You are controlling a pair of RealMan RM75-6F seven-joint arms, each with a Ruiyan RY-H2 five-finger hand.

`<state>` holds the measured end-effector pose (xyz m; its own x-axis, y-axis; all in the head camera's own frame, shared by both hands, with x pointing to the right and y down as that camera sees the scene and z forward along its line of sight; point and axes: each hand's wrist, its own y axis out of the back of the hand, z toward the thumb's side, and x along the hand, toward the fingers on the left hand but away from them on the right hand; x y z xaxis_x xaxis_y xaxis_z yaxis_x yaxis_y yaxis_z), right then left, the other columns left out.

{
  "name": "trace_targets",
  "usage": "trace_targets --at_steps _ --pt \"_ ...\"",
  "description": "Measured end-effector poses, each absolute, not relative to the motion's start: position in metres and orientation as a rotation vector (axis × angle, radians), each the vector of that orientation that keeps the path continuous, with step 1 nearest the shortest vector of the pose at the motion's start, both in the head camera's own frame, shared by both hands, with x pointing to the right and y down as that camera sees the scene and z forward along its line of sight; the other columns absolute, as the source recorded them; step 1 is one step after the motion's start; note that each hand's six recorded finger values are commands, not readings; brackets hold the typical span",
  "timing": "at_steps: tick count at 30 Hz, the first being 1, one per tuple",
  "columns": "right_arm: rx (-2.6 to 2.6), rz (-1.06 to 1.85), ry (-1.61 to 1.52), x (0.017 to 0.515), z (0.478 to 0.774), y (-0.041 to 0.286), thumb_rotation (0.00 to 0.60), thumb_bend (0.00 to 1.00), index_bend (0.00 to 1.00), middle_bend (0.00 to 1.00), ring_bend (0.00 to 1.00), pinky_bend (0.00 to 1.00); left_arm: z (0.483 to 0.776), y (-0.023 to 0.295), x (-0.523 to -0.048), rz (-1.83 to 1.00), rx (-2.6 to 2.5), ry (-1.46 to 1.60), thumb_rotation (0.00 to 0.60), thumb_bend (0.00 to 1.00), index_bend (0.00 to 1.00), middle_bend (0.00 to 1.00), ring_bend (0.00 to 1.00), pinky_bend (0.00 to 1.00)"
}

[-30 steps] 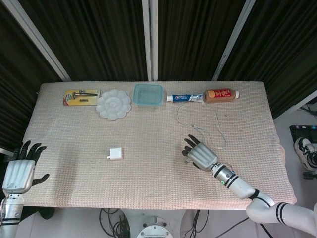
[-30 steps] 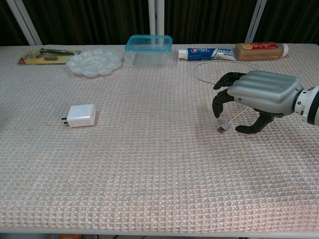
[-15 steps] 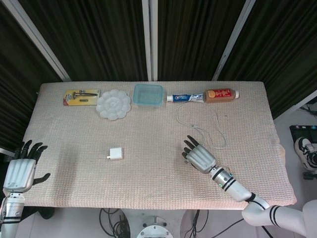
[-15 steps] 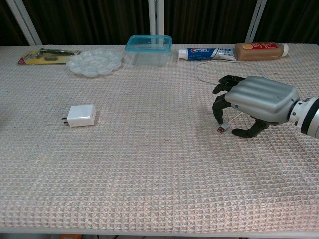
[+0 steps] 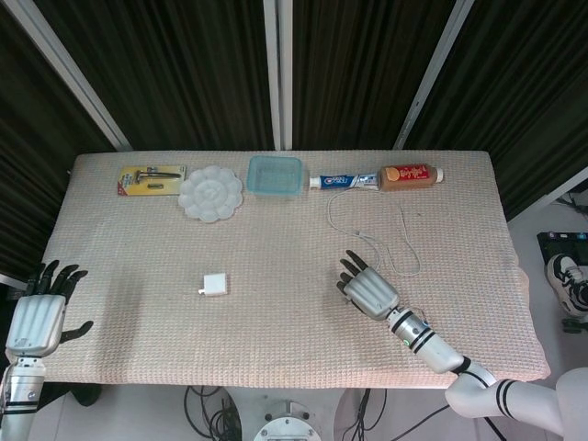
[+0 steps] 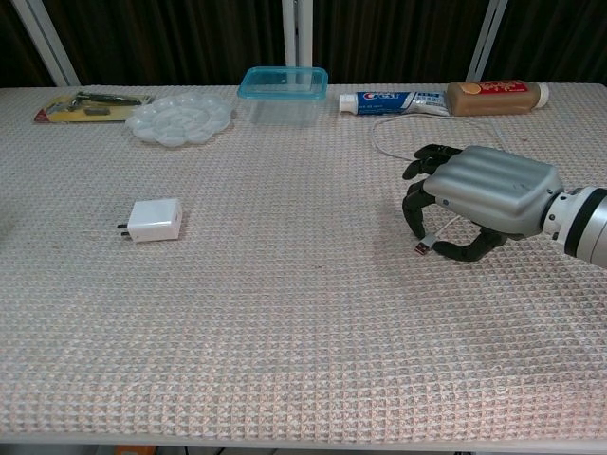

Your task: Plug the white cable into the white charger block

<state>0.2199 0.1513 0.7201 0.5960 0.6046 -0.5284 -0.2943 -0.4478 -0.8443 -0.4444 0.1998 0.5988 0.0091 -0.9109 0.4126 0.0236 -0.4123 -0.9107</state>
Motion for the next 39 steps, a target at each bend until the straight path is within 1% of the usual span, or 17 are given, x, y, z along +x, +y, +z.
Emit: trace_targets --at_steps 8,11,15,19,28,33,36,39 --pt "-1.749 1.046 -0.283 0.22 0.718 0.15 0.6 0.33 0.56 0.42 0.17 0.05 0.599 0.199 -0.444 -1.51 -1.508 0.948 0.6 0.09 0.2 0.13 0.0 0.0" --pt "-1.752 1.043 -0.316 0.221 0.713 0.148 0.6 0.33 0.57 0.45 0.2 0.05 0.599 0.197 -0.442 -1.503 -1.511 0.941 0.6 0.09 0.2 0.13 0.0 0.0" --pt "-1.773 1.042 -0.382 0.224 0.705 0.144 0.6 0.33 0.6 0.51 0.26 0.07 0.601 0.192 -0.435 -1.486 -1.53 0.918 0.6 0.09 0.2 0.13 0.0 0.0" --pt "-1.775 1.048 -0.435 0.23 0.696 0.138 0.6 0.33 0.62 0.54 0.3 0.08 0.605 0.184 -0.421 -1.455 -1.569 0.872 0.6 0.09 0.2 0.13 0.0 0.0" --pt "-1.799 1.087 -0.516 0.243 0.681 0.129 0.6 0.33 0.62 0.53 0.3 0.08 0.629 0.159 -0.369 -1.361 -1.716 0.693 0.6 0.09 0.2 0.13 0.0 0.0" --pt "-1.783 1.092 -0.557 0.25 0.667 0.119 0.6 0.33 0.62 0.53 0.3 0.08 0.653 0.148 -0.321 -1.288 -1.822 0.548 0.6 0.09 0.21 0.14 0.0 0.0" --pt "-1.766 1.088 -0.595 0.255 0.654 0.109 0.6 0.33 0.62 0.53 0.3 0.08 0.67 0.145 -0.29 -1.246 -1.871 0.476 0.6 0.09 0.22 0.16 0.0 0.0" --pt "-1.738 1.083 -0.629 0.26 0.64 0.1 0.6 0.33 0.62 0.53 0.3 0.08 0.686 0.142 -0.266 -1.228 -1.893 0.432 0.6 0.1 0.23 0.16 0.0 0.0"
